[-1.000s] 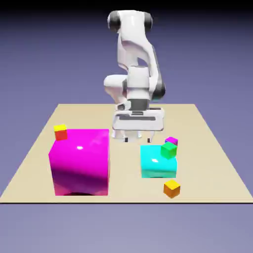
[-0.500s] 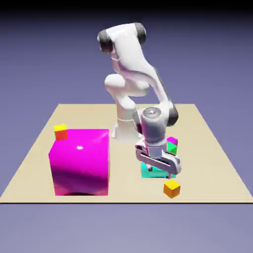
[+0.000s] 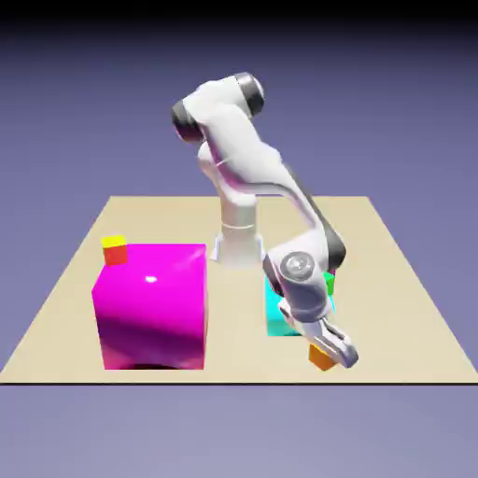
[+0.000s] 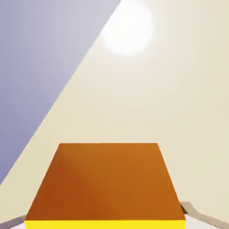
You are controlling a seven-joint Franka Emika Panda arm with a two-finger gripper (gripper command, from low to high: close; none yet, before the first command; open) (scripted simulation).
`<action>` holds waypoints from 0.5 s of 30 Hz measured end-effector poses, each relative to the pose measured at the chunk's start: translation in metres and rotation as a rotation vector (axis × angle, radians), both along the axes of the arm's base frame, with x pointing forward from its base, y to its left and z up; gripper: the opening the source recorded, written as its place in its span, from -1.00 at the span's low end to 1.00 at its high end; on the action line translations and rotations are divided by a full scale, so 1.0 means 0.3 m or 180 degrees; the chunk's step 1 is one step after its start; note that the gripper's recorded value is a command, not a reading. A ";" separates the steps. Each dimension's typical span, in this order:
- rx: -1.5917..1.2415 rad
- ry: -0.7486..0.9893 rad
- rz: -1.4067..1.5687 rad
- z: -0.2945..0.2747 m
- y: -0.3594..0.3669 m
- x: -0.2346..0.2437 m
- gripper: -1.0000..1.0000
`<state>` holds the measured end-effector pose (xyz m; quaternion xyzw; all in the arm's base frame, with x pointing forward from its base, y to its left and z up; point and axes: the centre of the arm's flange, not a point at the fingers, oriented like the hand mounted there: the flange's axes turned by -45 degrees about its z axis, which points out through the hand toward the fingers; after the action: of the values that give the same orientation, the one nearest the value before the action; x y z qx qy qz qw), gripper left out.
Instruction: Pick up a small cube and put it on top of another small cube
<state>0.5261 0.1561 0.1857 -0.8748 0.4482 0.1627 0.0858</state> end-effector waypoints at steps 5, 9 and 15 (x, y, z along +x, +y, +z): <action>-0.0140 -0.0145 -0.0468 0.054 -0.187 0.081 -1.00; -0.0262 -0.0260 -0.0987 0.159 -0.410 0.127 -1.00; -0.0314 -0.0465 -0.1872 0.391 -0.776 0.122 -1.00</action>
<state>0.5627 -0.0766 0.3030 -0.7200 0.6822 0.0457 0.1187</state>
